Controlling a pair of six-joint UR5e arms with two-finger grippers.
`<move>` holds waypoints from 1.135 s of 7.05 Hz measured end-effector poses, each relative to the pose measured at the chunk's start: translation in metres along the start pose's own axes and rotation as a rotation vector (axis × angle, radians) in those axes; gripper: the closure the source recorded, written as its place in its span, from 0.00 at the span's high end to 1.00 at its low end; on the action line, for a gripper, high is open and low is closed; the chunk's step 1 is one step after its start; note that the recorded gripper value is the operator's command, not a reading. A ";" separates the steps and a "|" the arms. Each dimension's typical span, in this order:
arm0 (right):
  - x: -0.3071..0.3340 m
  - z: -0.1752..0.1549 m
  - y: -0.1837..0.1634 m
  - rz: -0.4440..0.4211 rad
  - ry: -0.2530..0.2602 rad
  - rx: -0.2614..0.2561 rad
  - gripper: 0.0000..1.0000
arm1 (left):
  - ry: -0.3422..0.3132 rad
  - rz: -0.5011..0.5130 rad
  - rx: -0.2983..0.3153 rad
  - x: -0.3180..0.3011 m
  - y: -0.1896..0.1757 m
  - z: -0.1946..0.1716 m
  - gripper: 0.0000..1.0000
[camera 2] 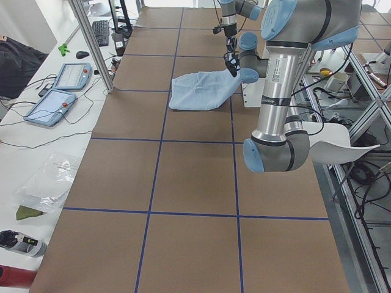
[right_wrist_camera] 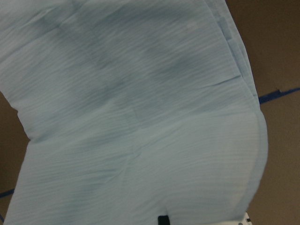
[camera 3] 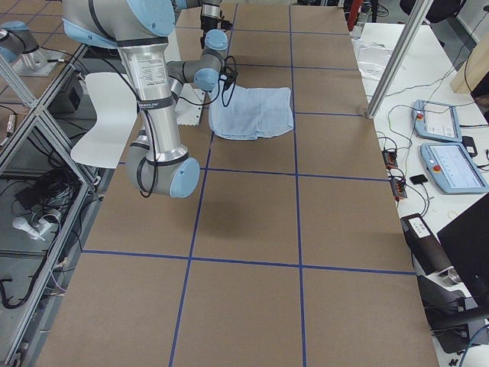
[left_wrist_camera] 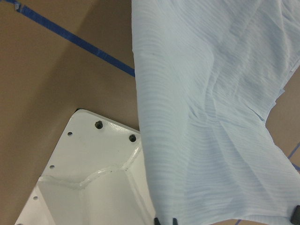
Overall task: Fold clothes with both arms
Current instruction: 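Lift the near edge with both grippers and fold it over away from the robot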
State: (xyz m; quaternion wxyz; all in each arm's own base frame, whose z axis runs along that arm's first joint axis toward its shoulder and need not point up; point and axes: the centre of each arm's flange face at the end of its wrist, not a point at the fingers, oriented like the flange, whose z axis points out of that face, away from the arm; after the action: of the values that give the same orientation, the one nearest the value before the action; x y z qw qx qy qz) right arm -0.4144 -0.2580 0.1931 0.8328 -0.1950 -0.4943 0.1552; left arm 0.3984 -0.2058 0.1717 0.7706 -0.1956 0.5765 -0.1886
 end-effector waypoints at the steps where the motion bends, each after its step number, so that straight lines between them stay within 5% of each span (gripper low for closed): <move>1: -0.016 0.000 -0.026 0.009 -0.009 0.041 0.00 | 0.017 0.016 0.038 0.013 -0.030 -0.011 0.00; 5: -0.073 -0.006 -0.143 -0.024 -0.003 0.204 0.00 | 0.062 -0.005 0.167 0.067 -0.146 0.018 0.00; 8: -0.126 0.014 -0.194 -0.061 0.045 0.245 0.00 | 0.083 0.019 0.217 0.062 -0.213 0.043 0.00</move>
State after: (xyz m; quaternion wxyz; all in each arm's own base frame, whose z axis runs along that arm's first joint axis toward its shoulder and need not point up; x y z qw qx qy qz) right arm -0.4722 -0.4819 0.1960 0.8655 -0.0802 -0.4586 0.1845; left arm 0.4419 -0.4155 0.2424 0.7647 -0.0973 0.5857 -0.2505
